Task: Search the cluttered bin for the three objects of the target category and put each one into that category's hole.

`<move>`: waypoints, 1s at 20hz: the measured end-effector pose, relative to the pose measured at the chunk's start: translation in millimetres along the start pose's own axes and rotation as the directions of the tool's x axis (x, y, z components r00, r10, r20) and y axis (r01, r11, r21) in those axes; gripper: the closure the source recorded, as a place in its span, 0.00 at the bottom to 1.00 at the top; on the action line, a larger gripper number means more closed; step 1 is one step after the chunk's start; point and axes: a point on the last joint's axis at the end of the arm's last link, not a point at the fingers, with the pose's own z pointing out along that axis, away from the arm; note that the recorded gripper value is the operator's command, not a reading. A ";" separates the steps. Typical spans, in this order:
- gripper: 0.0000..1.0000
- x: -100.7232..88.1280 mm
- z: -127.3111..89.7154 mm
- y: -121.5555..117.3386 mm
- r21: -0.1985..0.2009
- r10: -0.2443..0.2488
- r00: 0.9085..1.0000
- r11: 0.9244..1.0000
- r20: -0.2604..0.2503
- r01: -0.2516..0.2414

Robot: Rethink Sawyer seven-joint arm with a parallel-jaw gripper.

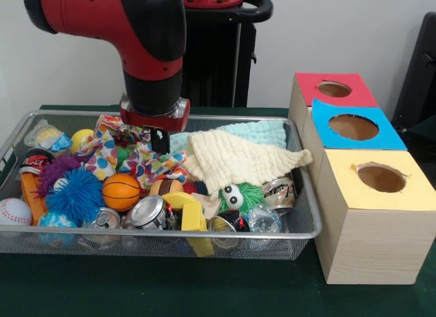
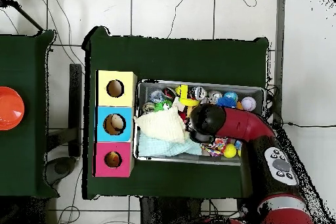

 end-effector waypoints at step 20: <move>1.00 -1.7 -60.2 8.8 0.032 -0.016 1.000 0.999 -0.013 0.017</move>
